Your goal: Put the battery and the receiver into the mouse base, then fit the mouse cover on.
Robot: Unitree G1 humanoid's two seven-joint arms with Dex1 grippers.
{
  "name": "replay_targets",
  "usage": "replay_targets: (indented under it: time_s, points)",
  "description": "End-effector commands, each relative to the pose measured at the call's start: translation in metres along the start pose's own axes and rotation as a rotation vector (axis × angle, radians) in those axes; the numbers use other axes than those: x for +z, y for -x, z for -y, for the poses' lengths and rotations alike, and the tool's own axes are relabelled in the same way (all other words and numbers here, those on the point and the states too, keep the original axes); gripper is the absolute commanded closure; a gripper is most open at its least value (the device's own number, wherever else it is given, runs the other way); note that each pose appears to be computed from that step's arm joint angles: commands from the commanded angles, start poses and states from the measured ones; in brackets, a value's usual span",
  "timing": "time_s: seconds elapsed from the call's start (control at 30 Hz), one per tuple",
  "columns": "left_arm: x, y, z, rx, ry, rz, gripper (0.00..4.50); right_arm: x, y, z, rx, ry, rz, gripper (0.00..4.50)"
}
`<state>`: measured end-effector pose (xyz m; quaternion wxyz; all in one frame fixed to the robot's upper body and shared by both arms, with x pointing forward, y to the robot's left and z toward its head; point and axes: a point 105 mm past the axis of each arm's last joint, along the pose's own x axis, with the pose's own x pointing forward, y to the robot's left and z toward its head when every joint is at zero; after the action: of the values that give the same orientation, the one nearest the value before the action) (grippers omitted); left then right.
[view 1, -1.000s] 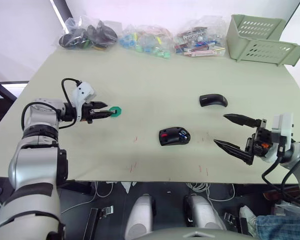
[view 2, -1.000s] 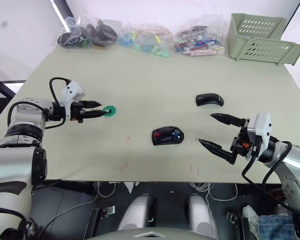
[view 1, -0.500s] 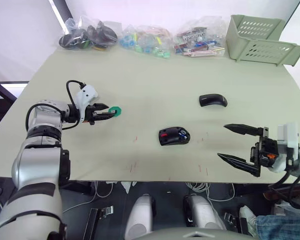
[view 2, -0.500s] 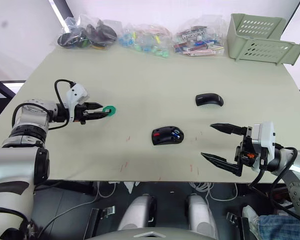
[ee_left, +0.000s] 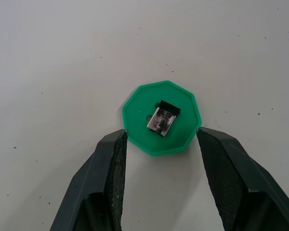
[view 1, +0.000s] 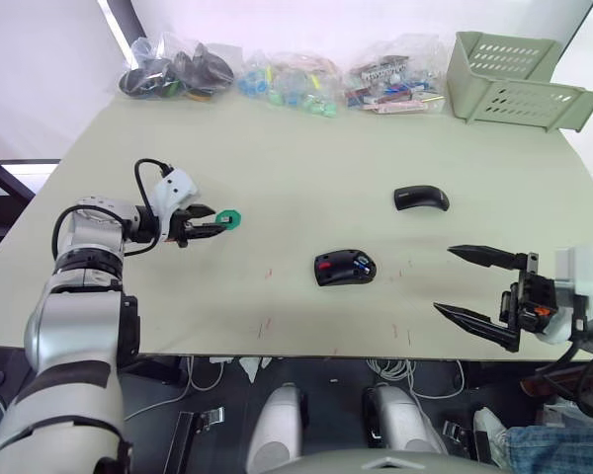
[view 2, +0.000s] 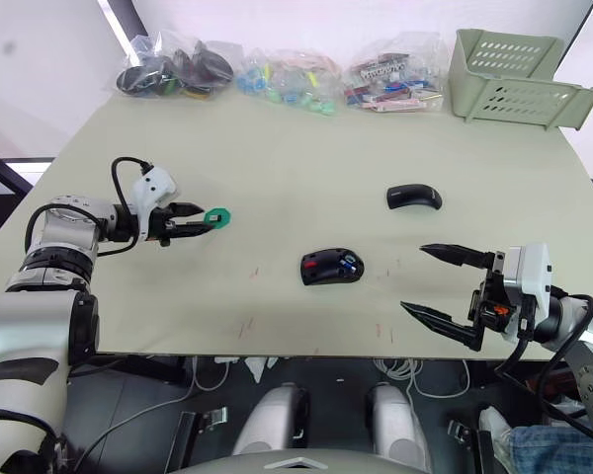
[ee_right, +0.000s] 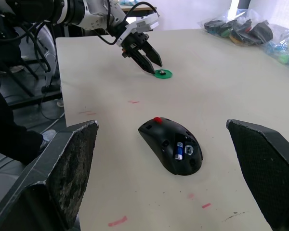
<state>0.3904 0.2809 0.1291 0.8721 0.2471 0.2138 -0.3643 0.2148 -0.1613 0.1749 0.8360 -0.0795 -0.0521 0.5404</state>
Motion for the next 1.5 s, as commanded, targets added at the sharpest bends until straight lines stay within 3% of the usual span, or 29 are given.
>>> replay_targets:
  time_s: [0.03, 0.77, 1.5]
  points:
    - [0.003, 0.002, -0.002, 0.012, -0.015, 0.007, 2.04, 0.012, -0.001, -0.001, 0.005, 0.052, 0.032, 0.00]
    - [0.001, -0.008, -0.003, 0.042, -0.040, -0.034, 2.04, 0.014, -0.004, -0.001, -0.011, 0.057, 0.043, 0.00]
    - [0.003, -0.003, -0.004, 0.041, -0.043, -0.017, 2.04, 0.012, -0.007, 0.000, -0.006, 0.058, 0.048, 0.00]
